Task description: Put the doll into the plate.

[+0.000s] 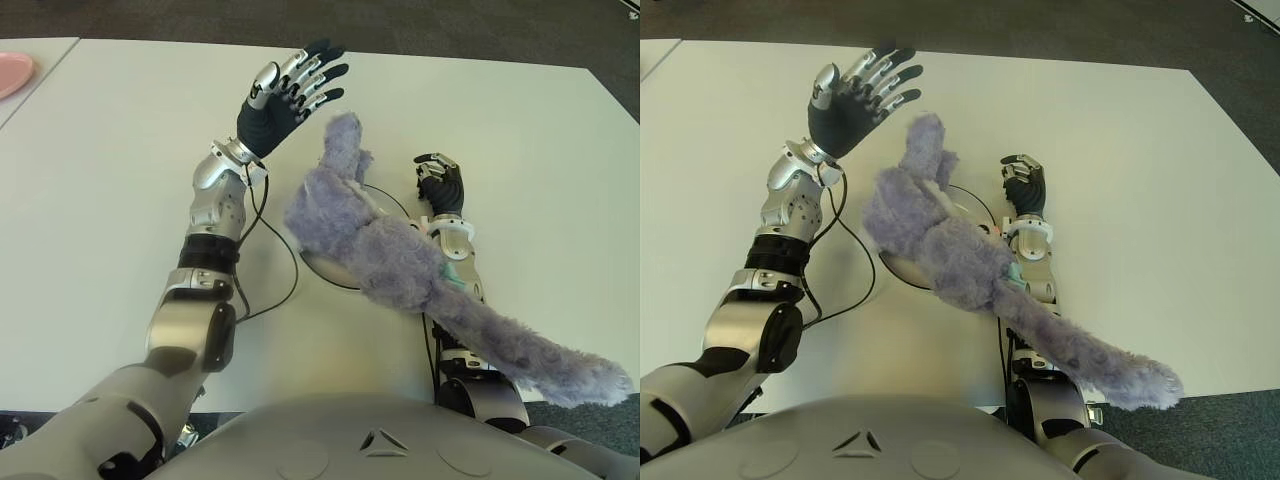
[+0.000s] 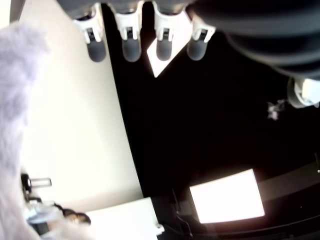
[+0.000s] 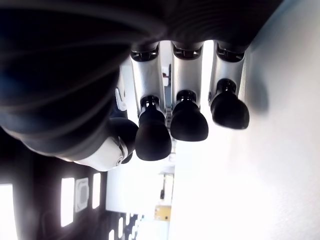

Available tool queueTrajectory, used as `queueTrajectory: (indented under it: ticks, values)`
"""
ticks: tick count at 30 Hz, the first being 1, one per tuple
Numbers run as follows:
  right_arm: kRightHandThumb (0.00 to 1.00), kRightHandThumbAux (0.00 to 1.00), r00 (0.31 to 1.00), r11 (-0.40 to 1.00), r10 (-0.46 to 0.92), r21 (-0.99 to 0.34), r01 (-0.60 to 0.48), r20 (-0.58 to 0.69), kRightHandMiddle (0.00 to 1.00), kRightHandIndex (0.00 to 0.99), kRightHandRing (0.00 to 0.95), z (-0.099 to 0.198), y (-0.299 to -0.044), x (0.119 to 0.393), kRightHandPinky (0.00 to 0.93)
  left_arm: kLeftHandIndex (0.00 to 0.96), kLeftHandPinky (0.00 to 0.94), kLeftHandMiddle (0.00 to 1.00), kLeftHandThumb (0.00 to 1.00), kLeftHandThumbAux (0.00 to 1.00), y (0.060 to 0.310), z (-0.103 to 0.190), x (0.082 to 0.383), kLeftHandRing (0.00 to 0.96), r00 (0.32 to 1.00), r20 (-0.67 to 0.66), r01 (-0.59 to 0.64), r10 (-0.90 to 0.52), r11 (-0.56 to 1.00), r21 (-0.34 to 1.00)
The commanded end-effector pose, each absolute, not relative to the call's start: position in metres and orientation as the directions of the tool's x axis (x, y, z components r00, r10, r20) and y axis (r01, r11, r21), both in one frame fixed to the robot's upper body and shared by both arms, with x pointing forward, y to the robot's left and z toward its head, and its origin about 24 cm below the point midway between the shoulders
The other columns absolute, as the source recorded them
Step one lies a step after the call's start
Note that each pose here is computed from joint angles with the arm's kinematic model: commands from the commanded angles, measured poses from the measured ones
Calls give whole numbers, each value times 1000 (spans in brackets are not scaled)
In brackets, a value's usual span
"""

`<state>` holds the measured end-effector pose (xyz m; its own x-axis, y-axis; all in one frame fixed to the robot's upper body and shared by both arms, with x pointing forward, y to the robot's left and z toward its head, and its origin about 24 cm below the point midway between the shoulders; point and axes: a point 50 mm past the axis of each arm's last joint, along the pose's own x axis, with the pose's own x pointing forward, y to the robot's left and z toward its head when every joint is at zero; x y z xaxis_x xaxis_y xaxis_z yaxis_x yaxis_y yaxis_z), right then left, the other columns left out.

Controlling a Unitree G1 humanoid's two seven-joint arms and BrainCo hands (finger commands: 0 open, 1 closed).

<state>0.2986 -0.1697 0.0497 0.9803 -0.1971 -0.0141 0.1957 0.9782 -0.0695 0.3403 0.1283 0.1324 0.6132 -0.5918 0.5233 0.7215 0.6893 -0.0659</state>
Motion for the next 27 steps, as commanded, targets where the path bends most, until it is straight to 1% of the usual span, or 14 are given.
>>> queueTrajectory:
  ticks: [1,3,5,7,9,12,13,14,16,17,19,21,23,27]
  values:
    - [712,710,959,976,-216,-78,205,-183,792,443,790,12,-172,280,748,0,0,0,211,273,134,126,338,0,693,509,617,-510,785,-53]
    - [712,711,960,976,-214,-72,204,-180,792,443,792,12,-172,280,744,0,0,0,204,312,136,126,337,0,720,509,563,-473,826,-30]
    - [712,711,961,977,-212,-67,203,-177,791,443,792,11,-173,280,733,0,0,0,199,380,138,126,337,0,737,508,524,-446,852,-13]
    - [712,711,961,977,-211,-63,203,-177,791,443,792,11,-173,280,728,0,0,0,198,403,139,126,337,0,750,505,496,-428,868,-2]
    - [712,711,963,978,-209,-54,203,-172,785,443,789,11,-174,280,722,0,23,0,185,443,143,123,336,0,784,490,426,-381,904,23]
    - [712,711,963,977,-213,-47,208,-166,777,442,785,11,-175,281,715,0,70,9,162,499,146,121,337,8,815,479,352,-325,935,35]
    - [712,711,963,977,-215,-45,211,-164,775,442,783,11,-175,281,713,0,130,42,154,524,147,121,337,53,824,477,329,-305,944,36]
    - [712,711,963,976,-217,-43,212,-161,774,442,782,11,-175,281,711,0,168,64,150,540,148,120,337,83,833,476,302,-282,953,35]
    - [712,711,964,976,-217,-40,214,-155,772,442,781,11,-176,281,710,4,229,98,146,558,151,119,338,131,845,473,265,-249,964,34]
    - [712,711,964,976,-218,-39,215,-153,772,442,781,11,-176,281,711,10,271,126,143,565,152,119,339,171,850,471,250,-236,968,34]
    - [712,711,964,976,-219,-38,216,-148,773,442,783,11,-177,281,718,19,316,158,138,571,153,117,339,214,859,466,223,-213,974,35]
    - [712,712,965,975,-221,-35,219,-142,777,442,786,12,-178,281,724,34,357,196,132,578,156,115,340,261,868,457,200,-194,979,35]
    - [712,712,965,974,-225,-31,222,-137,780,442,790,12,-178,281,729,51,378,225,125,586,161,111,342,293,880,440,182,-177,983,33]
    - [712,712,964,973,-230,-26,229,-135,782,442,791,12,-180,281,721,104,400,270,113,599,171,100,346,339,907,392,160,-151,987,9]
